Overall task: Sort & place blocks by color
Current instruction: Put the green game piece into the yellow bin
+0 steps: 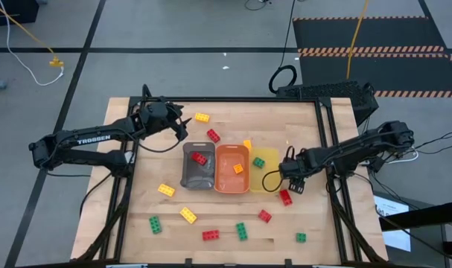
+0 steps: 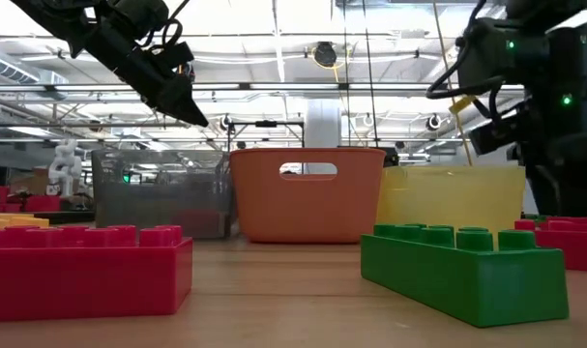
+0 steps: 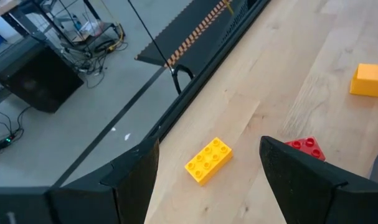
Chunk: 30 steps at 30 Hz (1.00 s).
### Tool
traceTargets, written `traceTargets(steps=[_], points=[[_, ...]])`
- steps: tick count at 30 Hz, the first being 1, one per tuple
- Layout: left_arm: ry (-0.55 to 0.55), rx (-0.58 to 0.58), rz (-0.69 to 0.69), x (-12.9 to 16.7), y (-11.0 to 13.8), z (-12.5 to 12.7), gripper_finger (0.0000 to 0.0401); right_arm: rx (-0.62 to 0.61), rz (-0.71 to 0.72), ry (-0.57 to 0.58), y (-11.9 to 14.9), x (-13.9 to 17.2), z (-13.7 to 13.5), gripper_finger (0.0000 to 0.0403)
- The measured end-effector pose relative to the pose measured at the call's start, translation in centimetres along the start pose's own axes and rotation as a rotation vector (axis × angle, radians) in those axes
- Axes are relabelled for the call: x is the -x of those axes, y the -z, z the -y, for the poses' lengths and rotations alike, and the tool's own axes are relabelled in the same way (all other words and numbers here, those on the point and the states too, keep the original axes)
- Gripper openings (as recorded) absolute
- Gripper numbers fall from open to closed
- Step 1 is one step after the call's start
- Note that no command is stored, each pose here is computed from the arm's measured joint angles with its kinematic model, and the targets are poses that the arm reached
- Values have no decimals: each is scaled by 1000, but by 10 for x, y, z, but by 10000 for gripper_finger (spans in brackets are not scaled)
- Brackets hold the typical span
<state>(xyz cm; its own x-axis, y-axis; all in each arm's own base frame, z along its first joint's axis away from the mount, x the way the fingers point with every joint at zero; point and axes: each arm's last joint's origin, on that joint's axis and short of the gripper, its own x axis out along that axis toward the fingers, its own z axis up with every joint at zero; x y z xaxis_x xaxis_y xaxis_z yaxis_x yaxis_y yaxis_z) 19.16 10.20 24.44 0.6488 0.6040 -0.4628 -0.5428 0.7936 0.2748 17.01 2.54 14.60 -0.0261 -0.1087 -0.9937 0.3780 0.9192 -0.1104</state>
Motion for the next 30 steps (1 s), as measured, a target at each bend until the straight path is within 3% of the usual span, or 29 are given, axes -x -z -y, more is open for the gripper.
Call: traceTargets(steps=[5, 14, 18, 25, 30], points=[[1, -8, 0, 0, 0, 0, 278, 2, 31, -43, 1, -9, -1, 255], [1, -6, 0, 0, 0, 0, 278, 6, 52, -10, 0, -9, 0, 132], [1, -5, 0, 0, 0, 0, 278, -39, 43, 14, 0, -3, 1, 122], [0, -2, 3, 0, 0, 0, 278, -43, 119, 53, -13, 50, 2, 128], [-5, 16, 26, 0, -3, -1, 278, -14, 380, 58, -33, 100, 0, 136]])
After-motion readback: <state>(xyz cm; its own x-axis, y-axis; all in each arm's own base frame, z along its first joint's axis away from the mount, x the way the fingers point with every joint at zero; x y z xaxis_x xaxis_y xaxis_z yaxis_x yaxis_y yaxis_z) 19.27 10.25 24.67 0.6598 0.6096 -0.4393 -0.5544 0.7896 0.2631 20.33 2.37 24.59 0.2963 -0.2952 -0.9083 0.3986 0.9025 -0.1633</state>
